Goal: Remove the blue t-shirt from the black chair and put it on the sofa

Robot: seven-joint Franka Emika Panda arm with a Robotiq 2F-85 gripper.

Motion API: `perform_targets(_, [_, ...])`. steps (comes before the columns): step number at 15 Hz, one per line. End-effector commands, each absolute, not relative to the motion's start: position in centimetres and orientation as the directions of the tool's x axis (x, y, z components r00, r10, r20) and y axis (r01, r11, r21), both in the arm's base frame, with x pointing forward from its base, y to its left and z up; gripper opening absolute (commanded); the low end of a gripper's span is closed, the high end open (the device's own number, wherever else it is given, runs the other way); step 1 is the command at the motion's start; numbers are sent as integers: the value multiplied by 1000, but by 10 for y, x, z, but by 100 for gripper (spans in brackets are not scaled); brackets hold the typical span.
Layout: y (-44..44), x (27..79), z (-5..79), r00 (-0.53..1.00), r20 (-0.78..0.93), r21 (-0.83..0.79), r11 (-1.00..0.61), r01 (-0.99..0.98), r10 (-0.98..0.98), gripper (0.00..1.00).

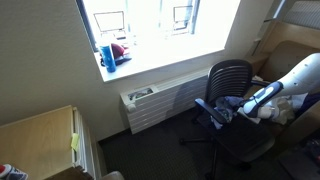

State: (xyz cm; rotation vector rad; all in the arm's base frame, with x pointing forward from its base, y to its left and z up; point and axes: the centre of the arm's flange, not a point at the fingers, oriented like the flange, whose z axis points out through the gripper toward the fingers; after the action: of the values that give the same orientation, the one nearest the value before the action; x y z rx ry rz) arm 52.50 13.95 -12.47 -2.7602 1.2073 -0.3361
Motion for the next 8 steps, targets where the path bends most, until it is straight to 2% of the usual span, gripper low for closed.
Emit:
perform_targets(1, [179,547,-118,685,-25,-256,-657,-709,-728,100])
perform_targets(2, [193,559,-120,688,-72,-275,-648,-710,-723,100])
perform_targets(3, [178,542,-118,679,16,-246,-661,-709,-734,100])
perform_targets(8, [196,557,-110,680,-38,-280,-645,-711,-732,100])
